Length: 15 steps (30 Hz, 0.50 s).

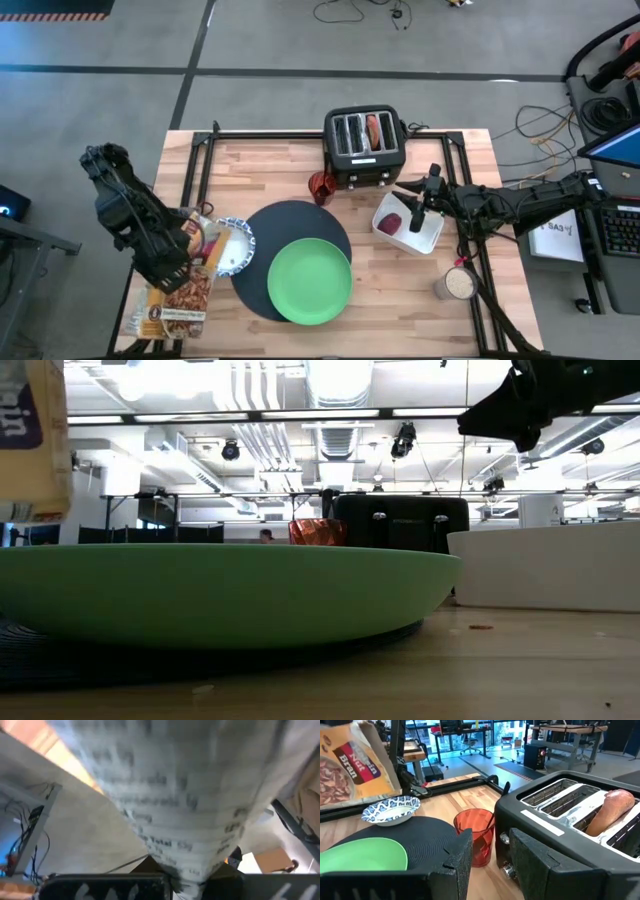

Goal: Arrange a breakfast setting

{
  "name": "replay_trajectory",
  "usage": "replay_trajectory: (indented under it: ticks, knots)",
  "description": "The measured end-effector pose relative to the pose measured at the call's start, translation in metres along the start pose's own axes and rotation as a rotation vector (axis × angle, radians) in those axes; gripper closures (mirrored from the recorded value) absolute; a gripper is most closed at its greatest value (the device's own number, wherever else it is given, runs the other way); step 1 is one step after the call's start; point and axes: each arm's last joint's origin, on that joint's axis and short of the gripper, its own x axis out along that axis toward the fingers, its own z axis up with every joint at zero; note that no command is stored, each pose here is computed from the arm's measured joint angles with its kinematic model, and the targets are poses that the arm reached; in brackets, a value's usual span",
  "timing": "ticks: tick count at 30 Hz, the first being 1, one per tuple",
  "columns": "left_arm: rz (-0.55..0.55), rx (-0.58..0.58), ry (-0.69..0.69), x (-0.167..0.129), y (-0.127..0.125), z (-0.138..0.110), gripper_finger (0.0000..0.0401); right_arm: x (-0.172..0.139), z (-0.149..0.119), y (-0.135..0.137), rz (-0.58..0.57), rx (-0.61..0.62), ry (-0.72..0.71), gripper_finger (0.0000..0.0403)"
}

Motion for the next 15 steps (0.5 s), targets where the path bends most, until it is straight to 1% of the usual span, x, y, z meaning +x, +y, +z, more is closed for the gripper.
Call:
replay_trajectory:
  ticks: [2, 3, 5, 7, 9, 11, 12, 15]
  knots:
    - [-0.014, -0.015, -0.001, 0.001, -0.003, 0.002, 0.0401, 0.000, 0.001, 0.000, 0.001, 0.001, -0.007, 0.0282]
    - [-0.025, -0.002, -0.001, 0.001, -0.006, 0.003, 0.0401, 0.000, 0.001, 0.000, 0.001, 0.002, -0.009, 0.0282]
    - [-0.005, 0.040, 0.007, 0.004, -0.010, 0.004, 0.0401, 0.000, 0.002, 0.000, 0.002, 0.005, -0.018, 0.0282]
    - [0.042, 0.005, 0.025, 0.006, -0.008, 0.005, 0.0401, 0.000, 0.003, 0.000, 0.003, 0.003, -0.024, 0.0282]
    - [0.034, -0.009, 0.030, 0.005, -0.008, 0.006, 0.0401, 0.000, 0.003, 0.000, 0.004, 0.004, -0.027, 0.0282]
    - [0.015, 0.050, 0.019, 0.004, -0.011, 0.007, 0.0401, 0.000, 0.003, 0.000, 0.003, 0.003, -0.027, 0.0282]
    - [0.016, 0.058, 0.020, 0.005, -0.013, 0.008, 0.0401, 0.000, 0.003, 0.000, 0.003, 0.004, -0.027, 0.0282]
    - [0.014, 0.013, 0.031, 0.005, -0.015, 0.011, 0.0401, 0.000, 0.003, 0.000, 0.003, 0.004, -0.028, 0.0282]
